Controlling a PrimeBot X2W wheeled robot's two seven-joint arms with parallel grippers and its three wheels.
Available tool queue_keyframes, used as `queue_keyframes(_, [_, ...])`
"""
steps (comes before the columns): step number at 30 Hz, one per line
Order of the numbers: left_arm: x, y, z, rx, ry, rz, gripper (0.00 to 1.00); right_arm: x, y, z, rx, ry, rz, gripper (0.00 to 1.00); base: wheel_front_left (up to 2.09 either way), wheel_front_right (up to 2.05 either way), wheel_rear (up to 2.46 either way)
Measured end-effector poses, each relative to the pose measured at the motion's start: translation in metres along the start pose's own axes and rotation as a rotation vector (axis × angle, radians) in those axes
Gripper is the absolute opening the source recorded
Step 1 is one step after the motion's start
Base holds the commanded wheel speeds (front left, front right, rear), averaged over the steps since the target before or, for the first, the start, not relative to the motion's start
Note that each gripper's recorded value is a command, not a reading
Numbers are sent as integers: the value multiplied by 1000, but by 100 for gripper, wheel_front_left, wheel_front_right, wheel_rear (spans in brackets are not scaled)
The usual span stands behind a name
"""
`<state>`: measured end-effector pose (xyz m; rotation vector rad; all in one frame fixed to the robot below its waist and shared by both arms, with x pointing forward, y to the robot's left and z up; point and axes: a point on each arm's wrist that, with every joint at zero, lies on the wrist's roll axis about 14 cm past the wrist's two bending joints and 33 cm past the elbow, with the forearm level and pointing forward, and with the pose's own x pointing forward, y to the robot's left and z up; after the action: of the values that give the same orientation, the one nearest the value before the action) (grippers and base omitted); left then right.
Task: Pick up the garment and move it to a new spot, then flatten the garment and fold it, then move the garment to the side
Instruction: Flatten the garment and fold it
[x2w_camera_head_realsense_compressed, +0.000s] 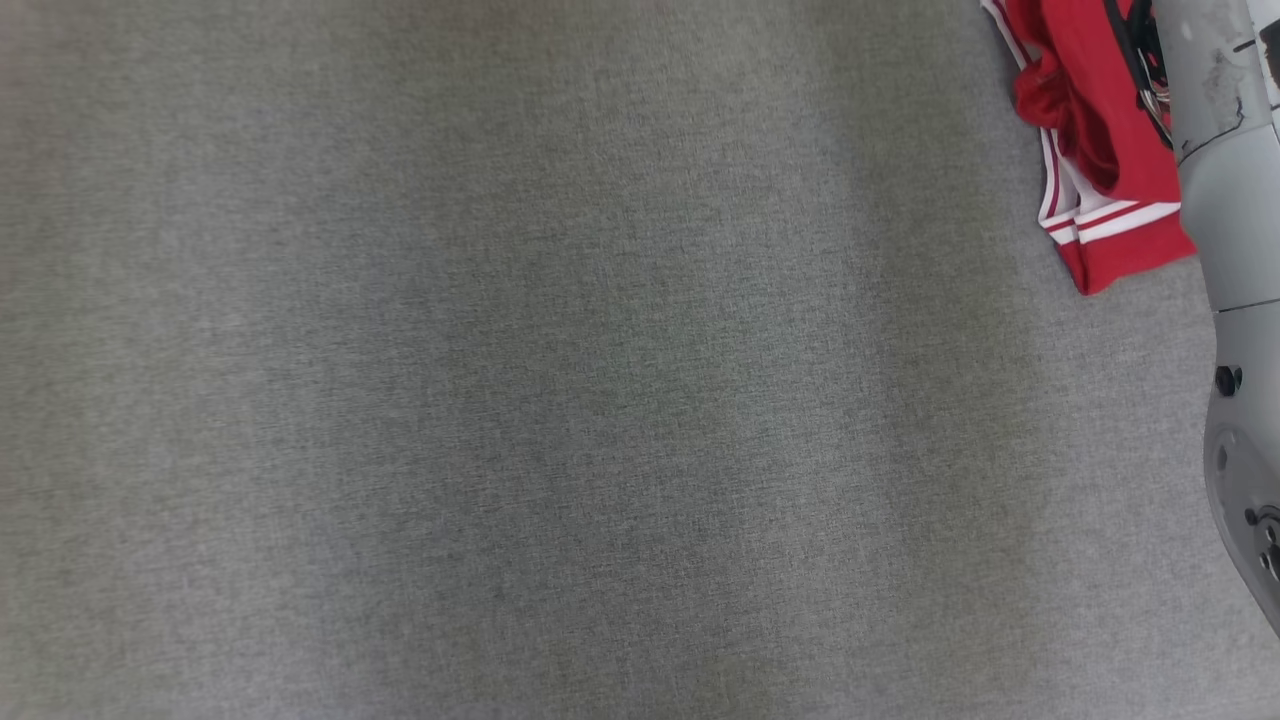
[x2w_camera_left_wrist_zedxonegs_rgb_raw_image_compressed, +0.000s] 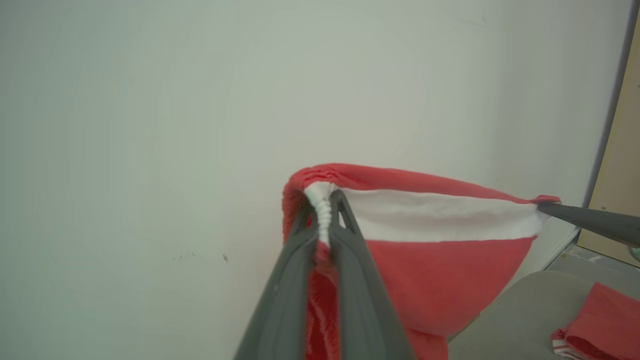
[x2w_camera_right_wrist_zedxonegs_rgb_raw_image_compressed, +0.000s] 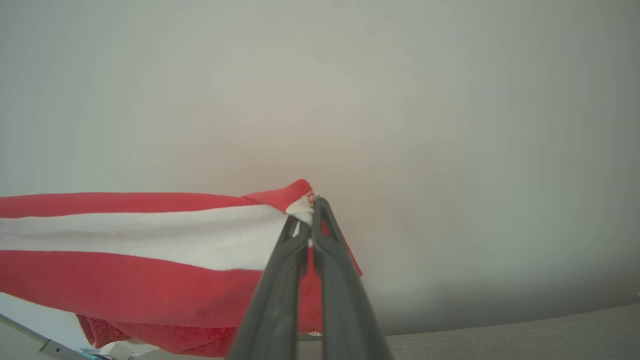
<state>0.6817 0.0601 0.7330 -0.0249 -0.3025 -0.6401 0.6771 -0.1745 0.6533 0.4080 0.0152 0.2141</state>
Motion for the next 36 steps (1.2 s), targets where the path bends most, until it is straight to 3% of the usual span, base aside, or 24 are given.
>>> queue_keyframes(7, [-1, -9, -32, -79, 39, -26, 0, -6, -19, -16, 19, 32, -38, 0, 0, 0, 0])
queue_keyframes(15, [-34, -40, -54, -247, 29, -58, 0, -45, -29, -50, 65, 93, -45, 0, 0, 0, 0])
queue_keyframes(28, [-169, -105, -119, -565, 159, 55, 0, -196, -49, -166, 211, 315, -98, 0, 0, 0, 0])
queue_keyframes(36, [-264, -150, -157, -581, 295, 127, 0, -270, -33, -210, 271, 430, -107, 0, 0, 0, 0])
